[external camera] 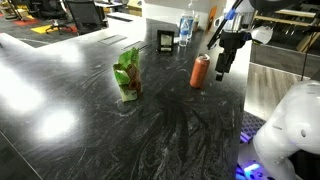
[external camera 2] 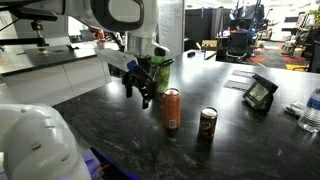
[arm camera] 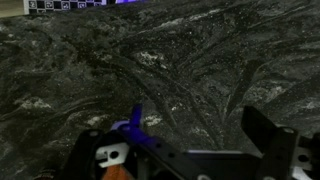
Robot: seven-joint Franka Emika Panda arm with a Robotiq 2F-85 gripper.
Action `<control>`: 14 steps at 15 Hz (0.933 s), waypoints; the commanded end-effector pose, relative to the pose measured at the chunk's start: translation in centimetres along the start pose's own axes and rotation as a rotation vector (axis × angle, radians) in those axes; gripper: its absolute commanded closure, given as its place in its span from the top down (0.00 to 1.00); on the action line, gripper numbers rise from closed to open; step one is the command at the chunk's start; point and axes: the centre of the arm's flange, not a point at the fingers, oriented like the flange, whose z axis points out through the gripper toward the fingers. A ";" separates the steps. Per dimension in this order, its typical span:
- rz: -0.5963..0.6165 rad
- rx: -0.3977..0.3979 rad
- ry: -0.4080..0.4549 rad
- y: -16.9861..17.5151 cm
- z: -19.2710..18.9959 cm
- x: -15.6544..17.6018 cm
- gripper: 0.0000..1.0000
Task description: Lay the orange can on the counter
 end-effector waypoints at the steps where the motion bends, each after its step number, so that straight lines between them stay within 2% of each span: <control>1: -0.114 -0.122 -0.018 -0.2 -3.8 1.0 1.00; 4: -0.247 -0.239 0.017 -1.0 -6.7 3.0 1.00; 8: -0.424 -0.346 0.045 -0.5 -7.1 5.6 1.00; 11: -0.402 -0.361 0.071 1.8 -5.6 6.0 1.00; 14: -0.384 -0.368 0.170 4.1 -4.9 6.6 1.00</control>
